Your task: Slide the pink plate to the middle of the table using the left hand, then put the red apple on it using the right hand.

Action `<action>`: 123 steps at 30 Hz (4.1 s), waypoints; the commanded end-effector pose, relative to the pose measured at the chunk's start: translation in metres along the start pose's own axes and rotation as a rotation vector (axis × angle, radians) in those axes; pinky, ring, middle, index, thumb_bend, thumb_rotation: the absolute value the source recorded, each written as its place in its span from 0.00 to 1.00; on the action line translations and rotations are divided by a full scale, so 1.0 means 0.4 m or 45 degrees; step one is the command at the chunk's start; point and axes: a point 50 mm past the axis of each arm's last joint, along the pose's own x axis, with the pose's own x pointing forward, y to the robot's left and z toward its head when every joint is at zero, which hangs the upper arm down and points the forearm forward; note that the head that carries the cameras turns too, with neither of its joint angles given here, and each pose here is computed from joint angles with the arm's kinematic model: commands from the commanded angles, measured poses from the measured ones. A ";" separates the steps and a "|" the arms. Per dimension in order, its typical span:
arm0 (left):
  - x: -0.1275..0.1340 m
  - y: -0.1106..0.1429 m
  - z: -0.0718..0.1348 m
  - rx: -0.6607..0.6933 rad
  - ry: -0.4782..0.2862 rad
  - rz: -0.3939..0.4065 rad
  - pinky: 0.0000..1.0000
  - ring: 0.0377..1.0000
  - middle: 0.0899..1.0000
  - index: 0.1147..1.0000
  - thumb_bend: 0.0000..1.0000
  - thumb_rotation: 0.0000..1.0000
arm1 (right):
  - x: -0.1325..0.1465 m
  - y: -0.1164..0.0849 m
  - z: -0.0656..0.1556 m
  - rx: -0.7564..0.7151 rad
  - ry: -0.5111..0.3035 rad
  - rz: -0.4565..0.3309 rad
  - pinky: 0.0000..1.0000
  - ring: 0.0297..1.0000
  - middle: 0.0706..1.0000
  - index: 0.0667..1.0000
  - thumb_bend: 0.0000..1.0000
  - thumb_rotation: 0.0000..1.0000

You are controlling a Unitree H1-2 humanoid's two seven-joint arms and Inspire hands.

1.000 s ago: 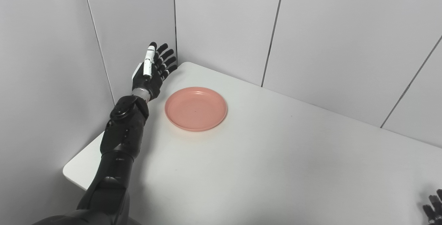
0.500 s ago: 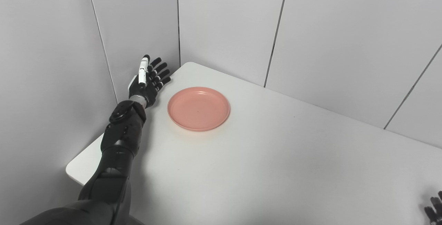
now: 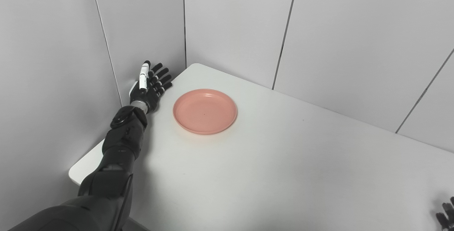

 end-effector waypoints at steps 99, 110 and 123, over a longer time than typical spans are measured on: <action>-0.027 -0.297 -0.084 0.027 0.151 -0.436 0.89 0.88 0.88 0.87 0.38 1.00 | -0.039 0.054 0.008 0.016 0.073 -0.017 1.00 1.00 1.00 1.00 0.01 1.00; -0.041 -0.321 -0.107 -0.007 0.167 -0.469 0.90 0.90 0.90 0.88 0.38 1.00 | -0.035 0.057 0.008 0.016 0.051 -0.014 1.00 1.00 1.00 1.00 0.00 1.00; -0.053 -0.363 -0.132 0.013 0.179 -0.512 0.90 0.89 0.90 0.88 0.39 1.00 | -0.036 0.059 0.002 -0.001 0.060 -0.015 1.00 1.00 1.00 1.00 0.02 1.00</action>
